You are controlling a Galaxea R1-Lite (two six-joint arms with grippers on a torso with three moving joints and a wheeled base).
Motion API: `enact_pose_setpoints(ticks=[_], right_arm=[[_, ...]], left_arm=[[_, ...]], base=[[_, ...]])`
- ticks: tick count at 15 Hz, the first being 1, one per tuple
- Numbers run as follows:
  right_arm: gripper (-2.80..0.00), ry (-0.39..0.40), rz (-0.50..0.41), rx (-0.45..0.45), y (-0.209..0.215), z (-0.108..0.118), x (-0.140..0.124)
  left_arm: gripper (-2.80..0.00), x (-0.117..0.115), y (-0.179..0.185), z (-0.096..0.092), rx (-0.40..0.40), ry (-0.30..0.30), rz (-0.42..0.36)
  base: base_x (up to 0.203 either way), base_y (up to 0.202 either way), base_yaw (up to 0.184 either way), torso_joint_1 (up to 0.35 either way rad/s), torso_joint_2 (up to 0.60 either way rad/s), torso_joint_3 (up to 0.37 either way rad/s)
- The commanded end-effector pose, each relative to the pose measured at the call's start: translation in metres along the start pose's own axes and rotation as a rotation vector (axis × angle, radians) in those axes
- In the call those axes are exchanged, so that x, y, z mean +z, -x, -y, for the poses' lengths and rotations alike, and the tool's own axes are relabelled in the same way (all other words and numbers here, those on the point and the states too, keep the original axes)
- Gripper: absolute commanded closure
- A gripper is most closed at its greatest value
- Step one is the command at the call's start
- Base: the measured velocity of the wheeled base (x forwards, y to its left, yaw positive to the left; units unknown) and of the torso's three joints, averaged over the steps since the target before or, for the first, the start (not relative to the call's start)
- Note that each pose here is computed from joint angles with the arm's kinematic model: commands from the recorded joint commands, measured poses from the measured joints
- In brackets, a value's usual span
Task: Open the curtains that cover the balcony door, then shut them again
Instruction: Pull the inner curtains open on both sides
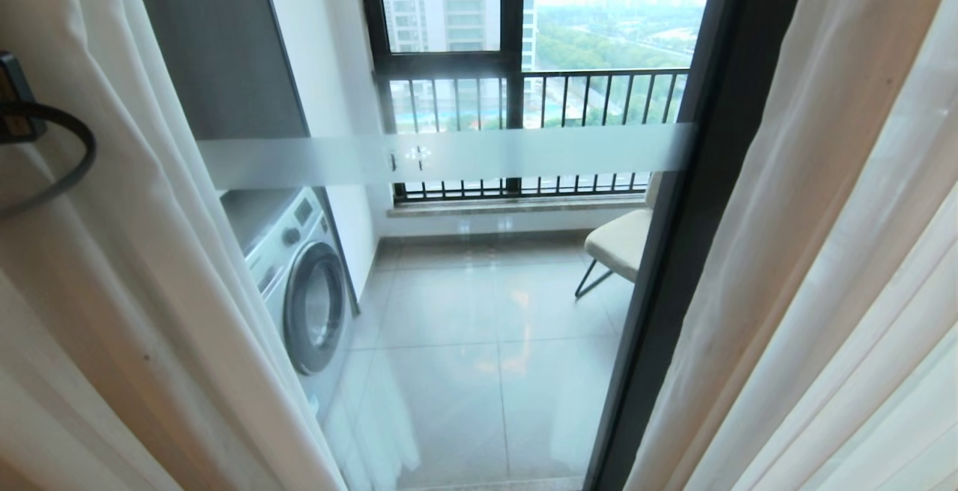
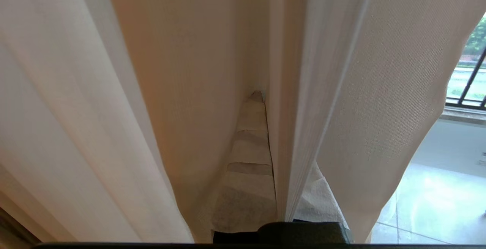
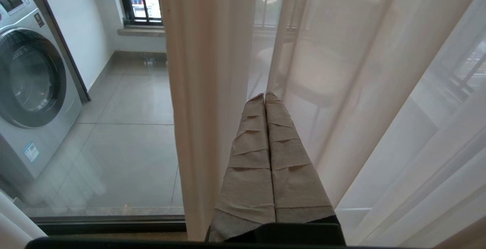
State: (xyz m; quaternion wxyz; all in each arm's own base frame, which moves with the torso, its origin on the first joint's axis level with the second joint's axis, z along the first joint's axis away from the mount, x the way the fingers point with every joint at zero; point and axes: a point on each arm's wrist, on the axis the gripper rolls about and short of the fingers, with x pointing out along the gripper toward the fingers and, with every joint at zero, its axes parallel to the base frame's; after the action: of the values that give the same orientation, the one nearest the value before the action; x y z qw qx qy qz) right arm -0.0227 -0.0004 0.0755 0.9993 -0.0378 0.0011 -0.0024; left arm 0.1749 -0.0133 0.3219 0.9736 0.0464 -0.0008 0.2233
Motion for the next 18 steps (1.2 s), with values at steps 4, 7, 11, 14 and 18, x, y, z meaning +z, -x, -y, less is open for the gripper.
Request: enact_pose_setpoints(ticks=[4,7,11,14,18], right_arm=[[0.0,0.001,0.001,0.0,0.0,0.0,0.0],[0.0,0.001,0.001,0.0,0.0,0.0,0.0],[0.0,0.001,0.001,0.0,0.0,0.0,0.0],[0.0,0.001,0.001,0.0,0.0,0.0,0.0],[0.0,0.001,0.001,0.0,0.0,0.0,0.0]], left_arm=[[0.0,-0.0014,-0.0018,0.0001,0.008,-0.005,-0.007],[0.0,-0.0014,-0.0018,0.0001,0.01,-0.005,-0.007],[0.0,-0.0031,0.0,-0.0009,0.009,-0.006,-0.009],[0.0,-0.0038,0.0013,-0.002,0.012,-0.006,-0.009],[0.0,-0.0045,0.0046,-0.0043,0.013,-0.005,-0.007]], base=[[0.0,0.191,0.0,0.001,0.0,0.002],[0.0,0.192,0.001,0.004,0.0,0.001],[0.0,0.191,0.001,0.002,0.0,0.0],[0.0,0.19,0.002,0.003,0.0,0.004],[0.0,0.189,0.0,0.005,0.0,0.0]])
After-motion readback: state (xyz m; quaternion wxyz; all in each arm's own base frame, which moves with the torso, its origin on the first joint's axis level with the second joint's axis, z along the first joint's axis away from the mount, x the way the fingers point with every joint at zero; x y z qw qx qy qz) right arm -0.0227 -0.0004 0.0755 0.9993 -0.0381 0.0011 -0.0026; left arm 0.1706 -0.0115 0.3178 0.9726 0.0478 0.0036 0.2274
